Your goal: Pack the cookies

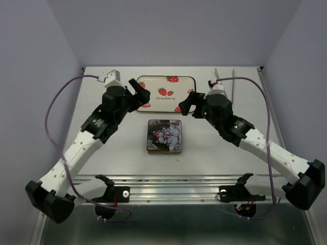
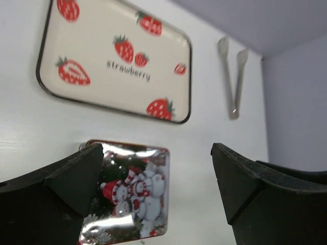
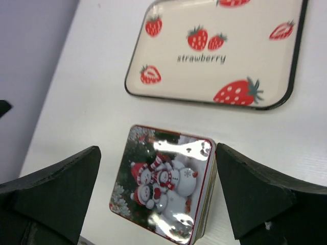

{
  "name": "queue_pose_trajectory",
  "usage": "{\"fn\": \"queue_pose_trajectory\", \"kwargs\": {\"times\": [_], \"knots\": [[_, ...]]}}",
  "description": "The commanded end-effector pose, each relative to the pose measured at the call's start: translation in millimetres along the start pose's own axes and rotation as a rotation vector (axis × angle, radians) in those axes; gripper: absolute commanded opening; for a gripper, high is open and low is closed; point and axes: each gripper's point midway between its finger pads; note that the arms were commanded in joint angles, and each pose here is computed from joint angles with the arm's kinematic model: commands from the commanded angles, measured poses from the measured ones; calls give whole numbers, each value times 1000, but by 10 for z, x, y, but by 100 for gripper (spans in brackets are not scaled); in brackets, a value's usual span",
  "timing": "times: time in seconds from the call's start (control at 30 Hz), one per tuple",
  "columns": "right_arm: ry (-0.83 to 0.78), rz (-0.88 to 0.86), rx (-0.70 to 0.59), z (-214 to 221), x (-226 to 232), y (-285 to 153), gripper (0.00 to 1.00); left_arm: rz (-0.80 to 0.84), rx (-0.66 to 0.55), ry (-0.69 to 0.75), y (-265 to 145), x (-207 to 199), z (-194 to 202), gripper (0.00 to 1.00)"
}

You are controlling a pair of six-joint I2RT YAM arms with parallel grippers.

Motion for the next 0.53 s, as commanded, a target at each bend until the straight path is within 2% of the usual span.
{"fn": "queue_pose_trajectory", "kwargs": {"times": [0.0, 0.07, 0.1, 0.13, 0.2, 0.27, 0.5], "knots": [[10, 145, -165, -404, -309, -376, 100, -116, -201, 7, -672, 167, -563, 99], [40, 252, -191, -411, -569, -610, 100, -183, -307, -38, -943, 372, -740, 99], [59, 271, -217, -461, -637, -752, 100, -239, -319, -36, -1038, 538, -728, 99], [49, 305, -189, -335, -740, -804, 100, -292, -368, -68, -1098, 710, -752, 99], [56, 337, -196, -256, -858, -909, 100, -310, -406, -110, -1271, 896, -735, 99], [57, 344, -200, -129, -954, -1003, 100, -335, -399, -124, -1223, 1126, -571, 99], [59, 378, -168, 14, -1053, -1056, 100, -265, -390, -150, -1239, 1146, -482, 99]]}}
Point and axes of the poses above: each gripper's point midway between its finger pads, its own y axis out along the fingers, its own x axis along the line the jaws close on, z = x × y, and after that the axes turned 11 degrees about -y, right-handed
